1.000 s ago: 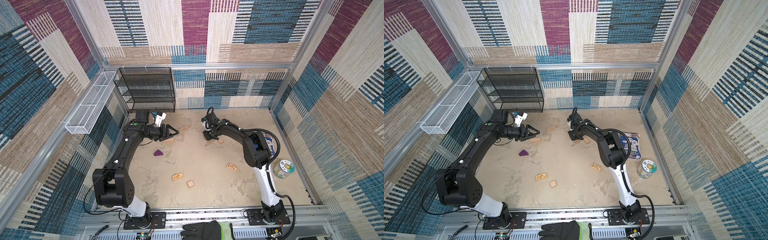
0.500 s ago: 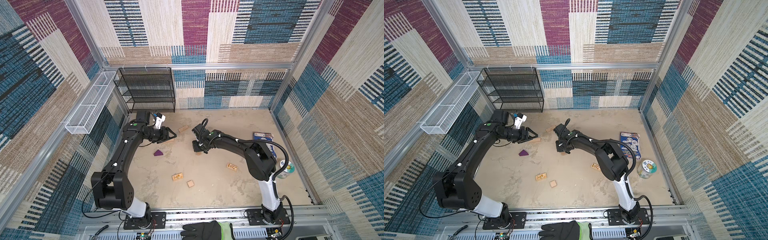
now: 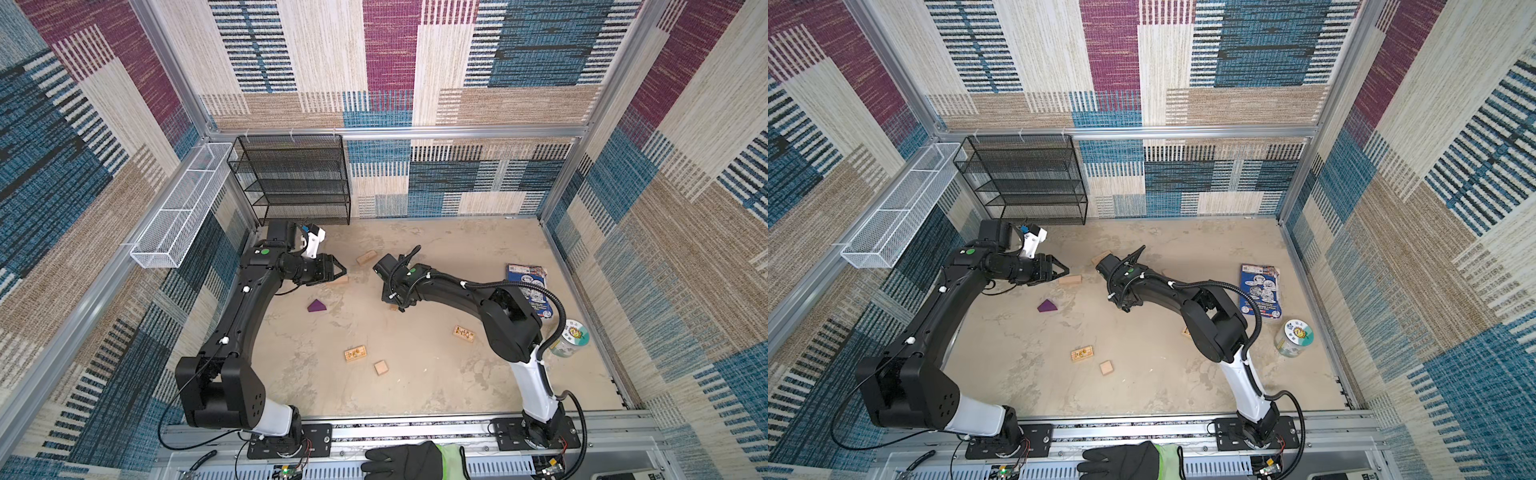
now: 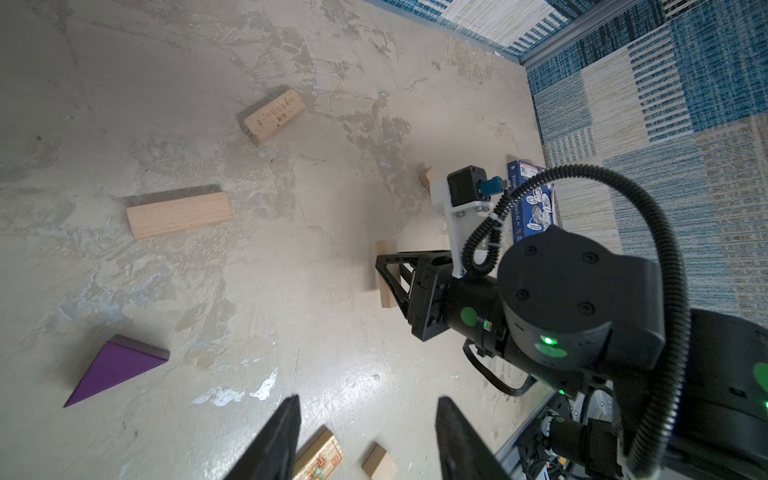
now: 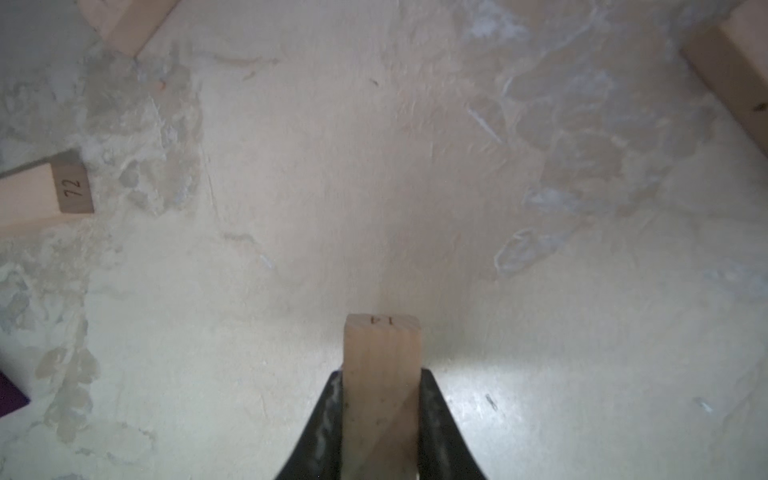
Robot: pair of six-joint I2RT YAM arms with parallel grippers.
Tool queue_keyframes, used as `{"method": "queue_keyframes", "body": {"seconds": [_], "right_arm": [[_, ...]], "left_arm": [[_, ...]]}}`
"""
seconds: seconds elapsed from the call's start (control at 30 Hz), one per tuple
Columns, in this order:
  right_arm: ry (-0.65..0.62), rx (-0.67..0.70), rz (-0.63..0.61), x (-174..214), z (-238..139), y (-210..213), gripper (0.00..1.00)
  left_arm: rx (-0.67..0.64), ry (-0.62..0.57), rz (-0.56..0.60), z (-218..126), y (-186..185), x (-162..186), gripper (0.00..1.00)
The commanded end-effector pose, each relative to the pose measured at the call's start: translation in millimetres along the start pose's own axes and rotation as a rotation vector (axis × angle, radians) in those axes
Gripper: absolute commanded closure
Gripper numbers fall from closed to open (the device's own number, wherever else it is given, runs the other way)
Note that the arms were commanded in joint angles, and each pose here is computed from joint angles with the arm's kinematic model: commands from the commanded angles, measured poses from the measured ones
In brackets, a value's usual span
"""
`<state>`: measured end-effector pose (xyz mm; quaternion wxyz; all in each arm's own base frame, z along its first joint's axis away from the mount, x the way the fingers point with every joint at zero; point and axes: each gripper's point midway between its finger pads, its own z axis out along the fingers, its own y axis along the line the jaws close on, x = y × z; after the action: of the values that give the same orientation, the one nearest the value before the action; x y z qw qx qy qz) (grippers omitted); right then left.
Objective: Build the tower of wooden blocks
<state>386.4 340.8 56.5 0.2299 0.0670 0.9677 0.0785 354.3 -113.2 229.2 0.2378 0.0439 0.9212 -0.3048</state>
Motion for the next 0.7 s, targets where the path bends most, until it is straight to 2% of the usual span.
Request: {"method": "queue_keyframes", "body": {"seconds": [0.0, 0.13, 0.37, 0.67], "right_arm": [[-0.029, 0.045, 0.023, -2.7, 3.0, -2.9, 1.0], [-0.021, 0.041, 0.03, 1.9, 11.6, -0.4, 1.0], [-0.016, 0.045, -0.057, 3.5, 25.7, 6.9, 1.0], [-0.036, 0.069, -0.069, 5.0, 25.1, 2.5, 0.97]], "left_arm": [[-0.012, 0.006, 0.013, -1.4, 2.0, 2.6, 0.43], [-0.013, 0.006, 0.01, -1.1, 3.3, 2.4, 0.43], [-0.08, 0.009, 0.009, 0.8, 17.3, 3.4, 0.43], [-0.044, 0.044, -0.036, 12.8, 22.2, 3.6, 0.43]]}}
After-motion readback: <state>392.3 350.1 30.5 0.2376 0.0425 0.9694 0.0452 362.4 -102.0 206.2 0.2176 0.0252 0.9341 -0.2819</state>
